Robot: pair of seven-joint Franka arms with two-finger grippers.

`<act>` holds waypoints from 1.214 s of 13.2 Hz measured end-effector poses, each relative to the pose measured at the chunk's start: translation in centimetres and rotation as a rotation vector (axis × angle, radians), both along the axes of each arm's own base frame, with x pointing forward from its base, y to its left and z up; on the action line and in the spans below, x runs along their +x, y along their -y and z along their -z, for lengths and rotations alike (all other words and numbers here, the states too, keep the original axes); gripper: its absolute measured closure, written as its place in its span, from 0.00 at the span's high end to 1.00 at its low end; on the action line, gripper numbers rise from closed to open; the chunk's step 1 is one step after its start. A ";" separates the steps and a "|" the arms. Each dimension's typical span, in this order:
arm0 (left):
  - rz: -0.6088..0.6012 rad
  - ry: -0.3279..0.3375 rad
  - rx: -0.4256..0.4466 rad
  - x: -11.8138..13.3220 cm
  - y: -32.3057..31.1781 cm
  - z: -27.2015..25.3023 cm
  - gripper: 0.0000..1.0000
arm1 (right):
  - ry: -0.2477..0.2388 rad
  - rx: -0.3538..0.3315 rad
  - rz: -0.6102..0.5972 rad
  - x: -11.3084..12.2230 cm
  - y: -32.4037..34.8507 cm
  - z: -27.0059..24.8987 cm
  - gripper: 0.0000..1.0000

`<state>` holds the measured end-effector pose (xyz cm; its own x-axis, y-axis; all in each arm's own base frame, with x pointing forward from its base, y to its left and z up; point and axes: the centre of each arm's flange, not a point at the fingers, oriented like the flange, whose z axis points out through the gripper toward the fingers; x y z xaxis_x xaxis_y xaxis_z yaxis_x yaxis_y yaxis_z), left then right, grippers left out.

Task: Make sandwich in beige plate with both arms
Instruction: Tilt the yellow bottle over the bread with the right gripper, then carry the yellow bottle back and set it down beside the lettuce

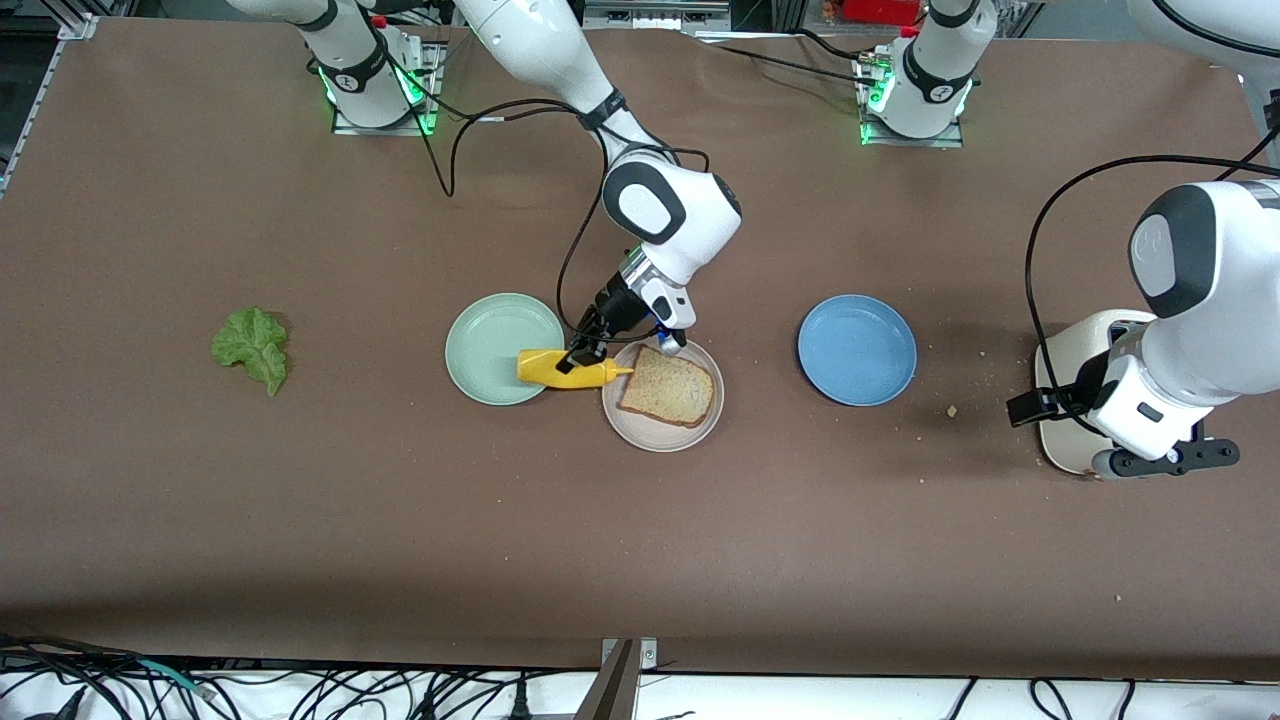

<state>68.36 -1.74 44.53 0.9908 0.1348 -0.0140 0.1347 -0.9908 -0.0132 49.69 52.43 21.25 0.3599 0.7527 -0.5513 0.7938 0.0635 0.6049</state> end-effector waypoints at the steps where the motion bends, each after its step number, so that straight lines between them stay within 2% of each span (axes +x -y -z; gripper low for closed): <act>1: 0.000 0.000 0.000 0.0 0.0 0.0 1.00 | -0.023 0.014 0.018 0.8 0.5 -1.0 0.03; 3: 0.000 0.000 0.000 0.0 0.0 0.0 1.00 | -0.131 0.084 0.063 3.9 3.0 -4.4 0.03; 6: 0.000 -0.001 0.000 0.0 0.0 0.0 1.00 | -0.252 0.258 0.108 9.6 9.2 -12.9 0.03; 10: 0.000 -0.001 0.000 0.0 0.0 0.1 1.00 | -0.356 0.504 0.155 14.1 18.4 -21.5 0.03; 13: 0.000 -0.002 0.000 0.0 0.0 0.1 1.00 | -0.473 0.735 0.186 17.3 27.7 -23.4 0.03; 16: 0.000 -0.002 0.000 0.0 0.0 0.1 1.00 | -0.582 0.940 0.107 19.4 37.1 -22.7 0.03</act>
